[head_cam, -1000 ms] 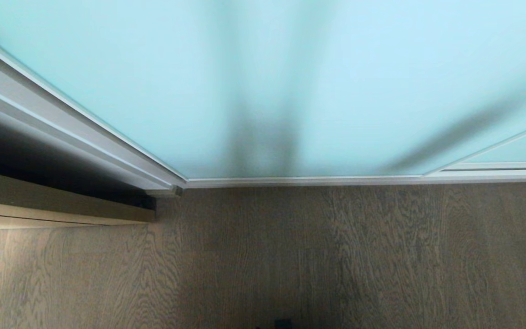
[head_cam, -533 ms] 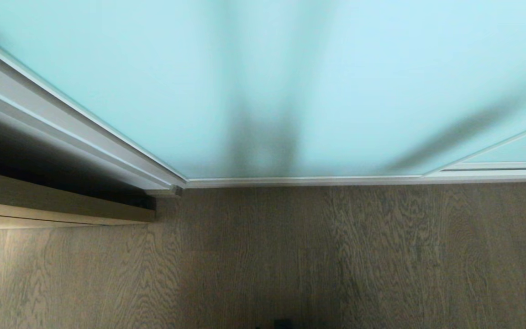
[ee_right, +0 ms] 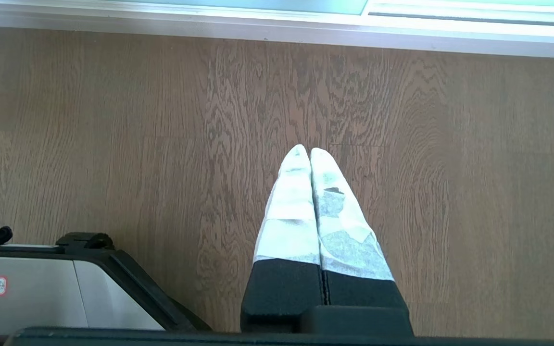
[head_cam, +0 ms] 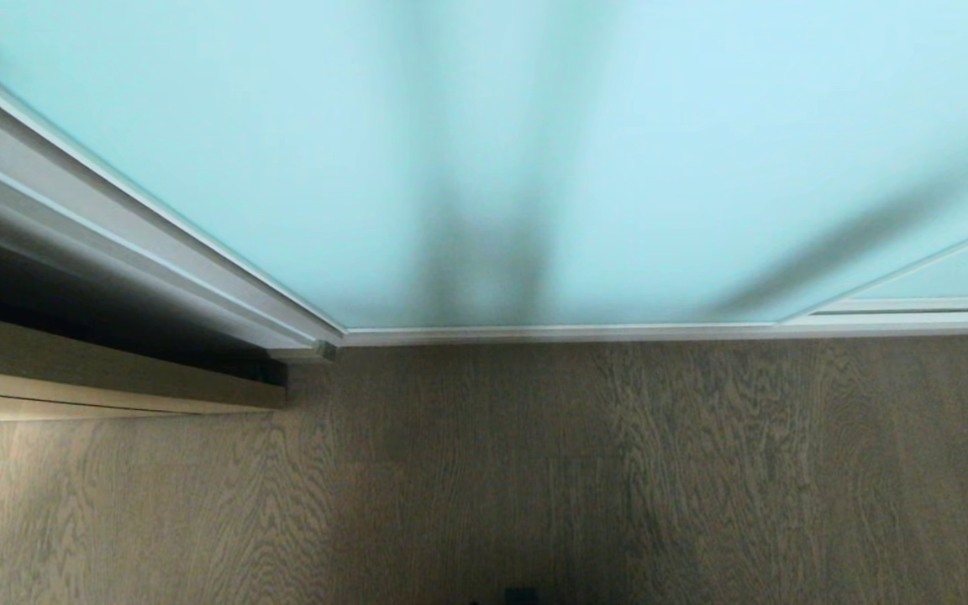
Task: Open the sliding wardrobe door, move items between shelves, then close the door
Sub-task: Open the door
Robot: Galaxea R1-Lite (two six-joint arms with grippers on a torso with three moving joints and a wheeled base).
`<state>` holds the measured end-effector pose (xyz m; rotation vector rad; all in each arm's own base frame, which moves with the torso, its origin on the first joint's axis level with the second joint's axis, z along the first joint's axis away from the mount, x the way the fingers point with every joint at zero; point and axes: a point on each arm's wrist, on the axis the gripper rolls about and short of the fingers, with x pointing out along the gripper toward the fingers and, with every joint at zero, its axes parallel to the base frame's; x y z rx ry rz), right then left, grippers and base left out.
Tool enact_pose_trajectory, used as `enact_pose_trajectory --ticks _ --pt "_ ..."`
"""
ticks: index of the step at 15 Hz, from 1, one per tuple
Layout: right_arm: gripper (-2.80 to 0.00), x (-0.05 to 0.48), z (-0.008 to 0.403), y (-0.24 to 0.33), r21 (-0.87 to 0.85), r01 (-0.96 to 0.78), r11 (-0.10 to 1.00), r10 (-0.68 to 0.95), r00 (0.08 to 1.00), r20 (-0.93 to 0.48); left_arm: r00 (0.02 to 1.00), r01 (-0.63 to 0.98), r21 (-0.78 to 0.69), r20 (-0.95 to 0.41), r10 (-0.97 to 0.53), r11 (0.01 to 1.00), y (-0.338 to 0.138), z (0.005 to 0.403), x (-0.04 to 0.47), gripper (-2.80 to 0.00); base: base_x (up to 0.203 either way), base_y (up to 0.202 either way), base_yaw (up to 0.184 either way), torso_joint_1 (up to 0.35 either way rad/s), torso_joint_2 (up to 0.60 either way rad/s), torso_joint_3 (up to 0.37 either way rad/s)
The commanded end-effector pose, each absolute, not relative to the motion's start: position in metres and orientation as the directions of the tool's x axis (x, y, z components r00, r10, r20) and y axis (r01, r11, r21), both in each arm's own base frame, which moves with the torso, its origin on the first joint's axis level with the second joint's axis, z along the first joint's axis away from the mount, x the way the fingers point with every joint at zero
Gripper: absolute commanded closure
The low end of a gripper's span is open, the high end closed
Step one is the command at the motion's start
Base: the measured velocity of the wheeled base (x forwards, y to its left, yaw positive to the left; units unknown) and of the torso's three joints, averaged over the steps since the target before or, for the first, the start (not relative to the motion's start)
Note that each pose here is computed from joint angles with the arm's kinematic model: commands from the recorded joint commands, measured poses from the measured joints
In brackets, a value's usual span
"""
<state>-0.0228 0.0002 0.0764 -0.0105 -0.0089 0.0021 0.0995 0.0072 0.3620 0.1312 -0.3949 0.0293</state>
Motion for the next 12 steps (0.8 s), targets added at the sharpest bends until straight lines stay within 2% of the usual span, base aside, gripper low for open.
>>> enact_pose_trajectory --ticks 1,10,12 --pt "0.00 -0.0227 0.0765 0.0002 -0.011 -0.003 1.000 0.003 1.000 0.008 0.924 -0.053 0.094 0.382 0.013 0.994 0.0086 0.3635 0.1080 0.00 0.000 0.000 0.000 0.000 0.00 0.000" --pt "0.00 -0.0227 0.0765 0.0002 -0.011 -0.003 1.000 0.003 1.000 0.008 0.921 -0.023 0.047 0.390 0.002 0.999 0.0078 0.3652 0.1050 0.00 0.000 0.000 0.000 0.000 0.00 0.000" --pt "0.00 -0.0227 0.0765 0.0002 -0.011 -0.003 1.000 0.003 1.000 0.008 0.920 0.022 0.053 0.391 -0.041 0.998 0.0061 0.3647 0.1006 0.00 0.000 0.000 0.000 0.000 0.00 0.000"
